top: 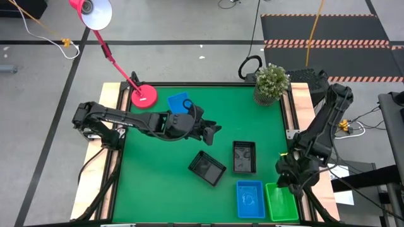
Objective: Stack baskets by color
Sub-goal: Stack the top green bin on the green bins
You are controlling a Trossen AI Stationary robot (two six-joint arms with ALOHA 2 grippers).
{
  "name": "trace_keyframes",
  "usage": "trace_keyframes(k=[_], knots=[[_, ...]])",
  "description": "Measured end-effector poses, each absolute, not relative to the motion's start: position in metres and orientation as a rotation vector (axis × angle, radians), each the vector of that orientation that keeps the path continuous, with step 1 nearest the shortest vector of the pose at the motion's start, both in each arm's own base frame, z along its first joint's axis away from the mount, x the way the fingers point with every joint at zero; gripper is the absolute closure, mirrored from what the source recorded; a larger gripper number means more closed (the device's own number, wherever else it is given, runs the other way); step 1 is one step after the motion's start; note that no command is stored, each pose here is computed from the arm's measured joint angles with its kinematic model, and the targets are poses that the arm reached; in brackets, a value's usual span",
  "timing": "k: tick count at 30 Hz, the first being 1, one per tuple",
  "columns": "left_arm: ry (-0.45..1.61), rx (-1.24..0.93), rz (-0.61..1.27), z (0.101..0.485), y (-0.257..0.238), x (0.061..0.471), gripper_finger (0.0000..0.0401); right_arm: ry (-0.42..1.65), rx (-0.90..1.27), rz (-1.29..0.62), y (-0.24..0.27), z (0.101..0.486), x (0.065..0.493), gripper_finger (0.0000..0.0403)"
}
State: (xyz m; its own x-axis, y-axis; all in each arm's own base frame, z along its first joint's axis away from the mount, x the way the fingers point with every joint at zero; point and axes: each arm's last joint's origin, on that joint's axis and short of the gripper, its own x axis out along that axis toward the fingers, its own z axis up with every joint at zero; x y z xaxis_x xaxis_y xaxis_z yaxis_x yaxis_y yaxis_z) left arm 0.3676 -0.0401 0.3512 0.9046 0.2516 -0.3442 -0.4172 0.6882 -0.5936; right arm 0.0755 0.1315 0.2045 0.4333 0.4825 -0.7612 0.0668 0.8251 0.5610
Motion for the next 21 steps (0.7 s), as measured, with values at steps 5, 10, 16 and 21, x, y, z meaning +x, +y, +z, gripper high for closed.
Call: trace_keyframes(k=[5, 10, 16, 21], knots=[[0.248, -0.722, 0.37, 0.351, -0.044, 0.367, 0.0215, 1.116, 0.434, 0.296, 0.133, 0.198, 0.076, 0.0308], [0.253, -0.717, 0.374, 0.351, -0.045, 0.367, 0.0215, 1.149, 0.377, 0.262, 0.132, 0.193, 0.076, 0.0261], [0.252, -0.713, 0.377, 0.351, -0.045, 0.367, 0.0215, 1.176, 0.332, 0.255, 0.131, 0.19, 0.075, 0.025], [0.265, -0.708, 0.382, 0.349, -0.045, 0.366, 0.0215, 1.243, 0.343, 0.254, 0.13, 0.188, 0.073, 0.0268]])
